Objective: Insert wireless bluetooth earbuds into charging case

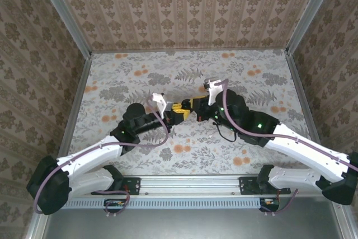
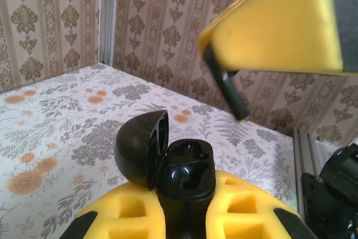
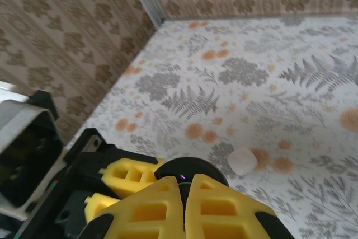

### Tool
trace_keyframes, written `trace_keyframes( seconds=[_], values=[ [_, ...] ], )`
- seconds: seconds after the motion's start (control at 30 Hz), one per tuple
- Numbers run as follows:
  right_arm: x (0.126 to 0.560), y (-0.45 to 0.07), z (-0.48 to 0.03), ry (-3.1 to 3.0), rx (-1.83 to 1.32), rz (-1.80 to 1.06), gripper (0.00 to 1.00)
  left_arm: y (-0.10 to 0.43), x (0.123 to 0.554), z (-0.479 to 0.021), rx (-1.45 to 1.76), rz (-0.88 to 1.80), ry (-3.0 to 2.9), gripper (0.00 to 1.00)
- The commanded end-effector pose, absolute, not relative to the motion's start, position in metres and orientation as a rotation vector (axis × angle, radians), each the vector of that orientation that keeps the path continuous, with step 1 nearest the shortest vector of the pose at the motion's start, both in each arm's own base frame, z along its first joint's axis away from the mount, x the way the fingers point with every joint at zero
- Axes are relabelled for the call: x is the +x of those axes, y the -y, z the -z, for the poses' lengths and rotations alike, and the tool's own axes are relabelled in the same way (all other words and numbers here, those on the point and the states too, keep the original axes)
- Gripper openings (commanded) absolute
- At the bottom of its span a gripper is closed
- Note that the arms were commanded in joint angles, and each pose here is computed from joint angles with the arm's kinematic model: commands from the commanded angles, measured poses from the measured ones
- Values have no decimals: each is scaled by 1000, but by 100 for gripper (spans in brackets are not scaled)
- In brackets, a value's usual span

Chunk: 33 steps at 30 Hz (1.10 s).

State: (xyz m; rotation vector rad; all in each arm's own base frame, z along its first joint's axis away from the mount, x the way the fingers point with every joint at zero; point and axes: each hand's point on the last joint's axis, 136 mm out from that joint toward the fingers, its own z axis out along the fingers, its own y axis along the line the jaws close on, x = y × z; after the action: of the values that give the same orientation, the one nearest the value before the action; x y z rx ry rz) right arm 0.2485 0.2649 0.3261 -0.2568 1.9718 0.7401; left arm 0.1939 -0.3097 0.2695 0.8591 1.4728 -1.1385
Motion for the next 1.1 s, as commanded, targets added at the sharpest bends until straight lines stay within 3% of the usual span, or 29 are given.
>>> trace_keyframes(
  seconds=[0.0, 0.4, 1.07],
  values=[
    [241, -273, -342, -1895, -347, -867, 7, 303, 179, -303, 868, 1235, -1344, 0],
    [228, -295, -356, -1794, -494, -1106, 7, 298, 158, -324, 911, 1360, -1259, 0],
    [221, -282, -368, -1663, -547, -1036, 6, 294, 161, -336, 857, 1436, -1222, 0]
  ],
)
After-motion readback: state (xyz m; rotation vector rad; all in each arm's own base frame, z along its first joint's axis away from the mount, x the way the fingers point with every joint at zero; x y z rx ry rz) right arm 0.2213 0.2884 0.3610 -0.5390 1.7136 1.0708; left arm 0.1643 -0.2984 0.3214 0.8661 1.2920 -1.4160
